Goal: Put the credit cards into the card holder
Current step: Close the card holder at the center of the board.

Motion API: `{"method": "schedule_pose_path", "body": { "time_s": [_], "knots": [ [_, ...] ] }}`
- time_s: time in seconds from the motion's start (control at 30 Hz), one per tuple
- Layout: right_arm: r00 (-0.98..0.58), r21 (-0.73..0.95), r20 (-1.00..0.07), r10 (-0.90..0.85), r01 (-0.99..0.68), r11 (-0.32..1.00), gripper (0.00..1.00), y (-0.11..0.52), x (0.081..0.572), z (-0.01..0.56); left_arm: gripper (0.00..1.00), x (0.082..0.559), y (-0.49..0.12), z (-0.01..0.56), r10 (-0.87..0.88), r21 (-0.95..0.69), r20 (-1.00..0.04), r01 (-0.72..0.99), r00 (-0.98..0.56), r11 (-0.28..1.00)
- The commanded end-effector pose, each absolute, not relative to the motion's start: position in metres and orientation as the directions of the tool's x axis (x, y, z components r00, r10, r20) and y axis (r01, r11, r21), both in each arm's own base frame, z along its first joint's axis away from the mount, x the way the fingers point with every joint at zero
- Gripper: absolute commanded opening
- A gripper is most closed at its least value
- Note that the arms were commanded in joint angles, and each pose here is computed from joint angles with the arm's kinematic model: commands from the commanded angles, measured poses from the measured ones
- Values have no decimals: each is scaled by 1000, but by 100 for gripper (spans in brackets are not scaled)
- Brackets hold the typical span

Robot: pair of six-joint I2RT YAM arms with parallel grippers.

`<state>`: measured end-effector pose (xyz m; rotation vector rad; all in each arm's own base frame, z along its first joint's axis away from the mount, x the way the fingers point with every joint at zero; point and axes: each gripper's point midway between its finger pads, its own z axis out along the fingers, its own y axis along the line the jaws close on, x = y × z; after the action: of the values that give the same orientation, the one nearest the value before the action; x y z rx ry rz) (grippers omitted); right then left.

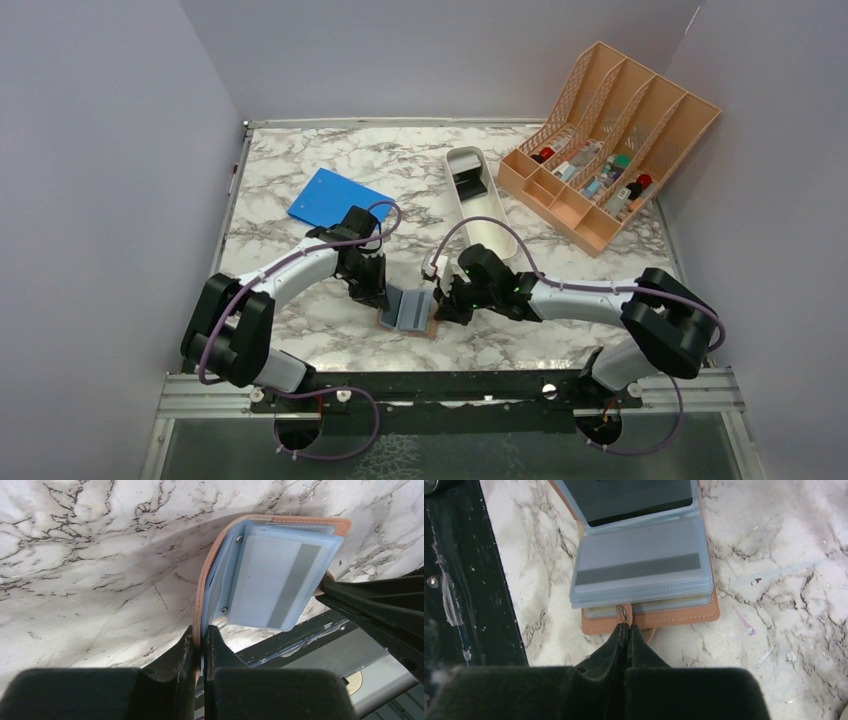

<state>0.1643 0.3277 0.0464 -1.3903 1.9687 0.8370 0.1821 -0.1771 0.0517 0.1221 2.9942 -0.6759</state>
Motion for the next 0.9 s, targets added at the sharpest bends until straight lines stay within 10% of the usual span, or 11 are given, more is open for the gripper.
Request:
{"method": "schedule_pose_path", "body": {
  "time_s": [0.0, 0.87],
  "knots": [
    [-262, 168, -828, -496, -959, 227, 1, 334, 156, 67, 3, 198, -165, 43, 39, -360, -126, 82, -991, 929],
    [-151, 141, -913, -380, -989, 53, 1, 363, 148, 70, 35, 188, -221, 91, -13, -707, -156, 102, -988, 700]
  ]
}}
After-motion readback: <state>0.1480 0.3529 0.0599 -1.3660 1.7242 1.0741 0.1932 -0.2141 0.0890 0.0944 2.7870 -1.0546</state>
